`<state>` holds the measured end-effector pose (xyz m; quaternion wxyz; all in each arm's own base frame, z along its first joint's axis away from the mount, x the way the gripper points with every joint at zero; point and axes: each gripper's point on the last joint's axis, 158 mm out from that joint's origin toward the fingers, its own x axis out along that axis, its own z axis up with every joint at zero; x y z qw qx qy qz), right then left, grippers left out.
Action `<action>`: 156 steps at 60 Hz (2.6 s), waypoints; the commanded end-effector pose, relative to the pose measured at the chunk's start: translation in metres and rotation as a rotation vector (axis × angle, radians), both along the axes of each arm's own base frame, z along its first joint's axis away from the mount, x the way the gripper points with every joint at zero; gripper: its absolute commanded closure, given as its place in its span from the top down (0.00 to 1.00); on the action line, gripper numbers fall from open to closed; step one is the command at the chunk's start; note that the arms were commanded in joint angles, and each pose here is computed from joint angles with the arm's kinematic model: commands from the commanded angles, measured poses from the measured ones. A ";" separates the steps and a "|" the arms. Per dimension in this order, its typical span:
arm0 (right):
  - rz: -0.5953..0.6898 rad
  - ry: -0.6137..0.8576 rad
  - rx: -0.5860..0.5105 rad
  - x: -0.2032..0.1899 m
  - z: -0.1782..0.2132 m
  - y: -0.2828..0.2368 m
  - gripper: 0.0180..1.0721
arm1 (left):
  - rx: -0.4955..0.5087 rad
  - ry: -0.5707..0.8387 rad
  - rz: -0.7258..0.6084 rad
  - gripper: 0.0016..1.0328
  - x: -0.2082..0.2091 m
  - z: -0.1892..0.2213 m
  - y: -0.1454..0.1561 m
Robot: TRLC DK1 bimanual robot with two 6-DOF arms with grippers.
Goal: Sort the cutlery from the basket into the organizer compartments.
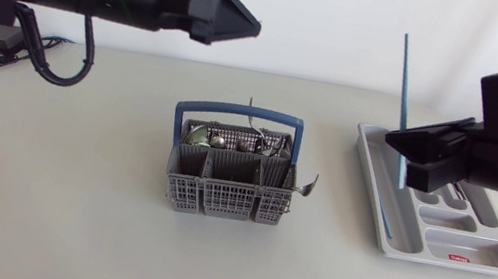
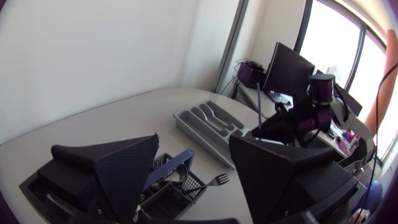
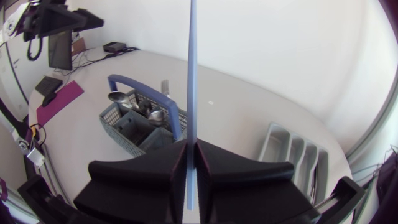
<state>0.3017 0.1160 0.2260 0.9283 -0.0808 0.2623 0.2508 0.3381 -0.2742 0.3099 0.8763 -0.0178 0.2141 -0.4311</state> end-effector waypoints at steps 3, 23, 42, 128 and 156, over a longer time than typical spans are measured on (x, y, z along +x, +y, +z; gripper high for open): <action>-0.094 0.072 -0.003 0.005 -0.030 -0.034 0.06 | 0.106 0.008 -0.037 0.76 -0.004 -0.026 -0.021; -0.297 0.225 -0.015 0.037 -0.099 -0.105 0.06 | 0.305 0.059 -0.084 0.76 -0.020 -0.082 -0.065; -0.380 0.408 -0.022 0.050 -0.169 -0.135 0.06 | 0.414 0.110 -0.113 0.76 -0.030 -0.112 -0.086; -0.472 0.524 -0.142 0.057 -0.230 -0.153 0.73 | 0.683 0.168 -0.034 0.60 -0.039 -0.182 -0.132; -0.455 0.451 -0.165 0.049 -0.204 -0.143 0.82 | 0.689 0.180 -0.004 0.33 -0.029 -0.189 -0.132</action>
